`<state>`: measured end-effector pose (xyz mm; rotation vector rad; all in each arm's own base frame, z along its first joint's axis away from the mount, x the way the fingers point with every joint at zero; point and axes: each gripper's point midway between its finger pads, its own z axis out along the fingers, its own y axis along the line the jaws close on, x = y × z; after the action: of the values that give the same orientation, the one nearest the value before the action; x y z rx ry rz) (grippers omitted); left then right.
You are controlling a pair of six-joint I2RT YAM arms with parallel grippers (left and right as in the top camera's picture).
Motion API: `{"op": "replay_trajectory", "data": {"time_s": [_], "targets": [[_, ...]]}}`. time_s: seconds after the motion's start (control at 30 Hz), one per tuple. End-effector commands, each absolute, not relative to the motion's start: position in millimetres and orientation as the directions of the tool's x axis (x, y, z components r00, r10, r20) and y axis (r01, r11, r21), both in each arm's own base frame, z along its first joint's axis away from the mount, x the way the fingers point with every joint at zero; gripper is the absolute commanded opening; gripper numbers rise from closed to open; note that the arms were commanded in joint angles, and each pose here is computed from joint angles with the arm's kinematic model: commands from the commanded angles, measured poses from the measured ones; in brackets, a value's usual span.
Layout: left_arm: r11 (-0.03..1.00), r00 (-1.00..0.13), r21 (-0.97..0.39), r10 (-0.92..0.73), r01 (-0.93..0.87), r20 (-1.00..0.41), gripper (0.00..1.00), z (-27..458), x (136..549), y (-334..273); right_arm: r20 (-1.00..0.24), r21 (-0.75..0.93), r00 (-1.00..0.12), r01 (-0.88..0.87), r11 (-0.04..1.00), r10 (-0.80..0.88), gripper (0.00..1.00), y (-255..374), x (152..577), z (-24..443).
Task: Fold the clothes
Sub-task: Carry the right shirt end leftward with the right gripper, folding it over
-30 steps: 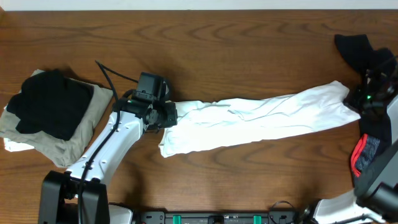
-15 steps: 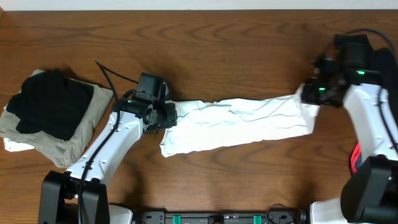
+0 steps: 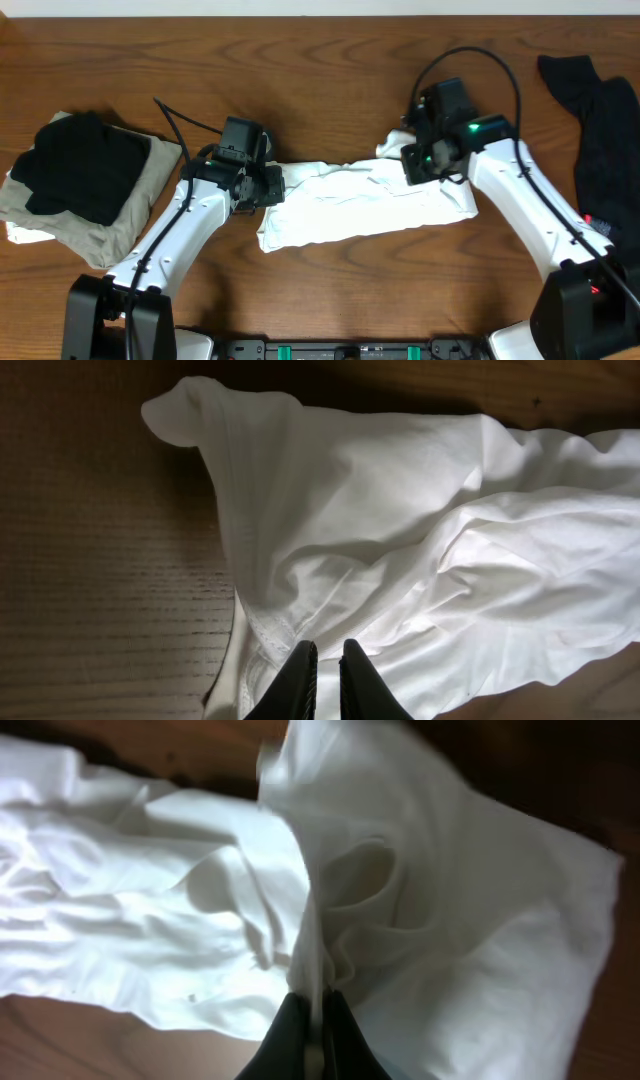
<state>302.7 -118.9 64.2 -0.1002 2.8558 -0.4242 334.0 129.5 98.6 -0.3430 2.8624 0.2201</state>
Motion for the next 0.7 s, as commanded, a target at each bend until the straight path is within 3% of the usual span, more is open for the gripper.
{"op": "replay_trajectory", "data": {"time_s": [0.0,0.53,0.67], "targets": [[0.959,-0.966,-0.282,-0.101,-0.031,-0.237,0.11,63,303,-115,-0.205,0.1,-0.953,-0.246,0.964,-0.222,0.01,138,328,84],[0.959,-0.967,-0.28,-0.101,-0.033,-0.233,0.11,63,302,-115,-0.063,0.092,-0.946,-0.323,0.942,-0.319,0.02,160,293,59],[0.959,-0.967,-0.28,-0.101,-0.033,-0.233,0.11,63,302,-115,-0.055,0.126,-0.917,-0.399,0.908,-0.395,0.11,166,287,60]]}}
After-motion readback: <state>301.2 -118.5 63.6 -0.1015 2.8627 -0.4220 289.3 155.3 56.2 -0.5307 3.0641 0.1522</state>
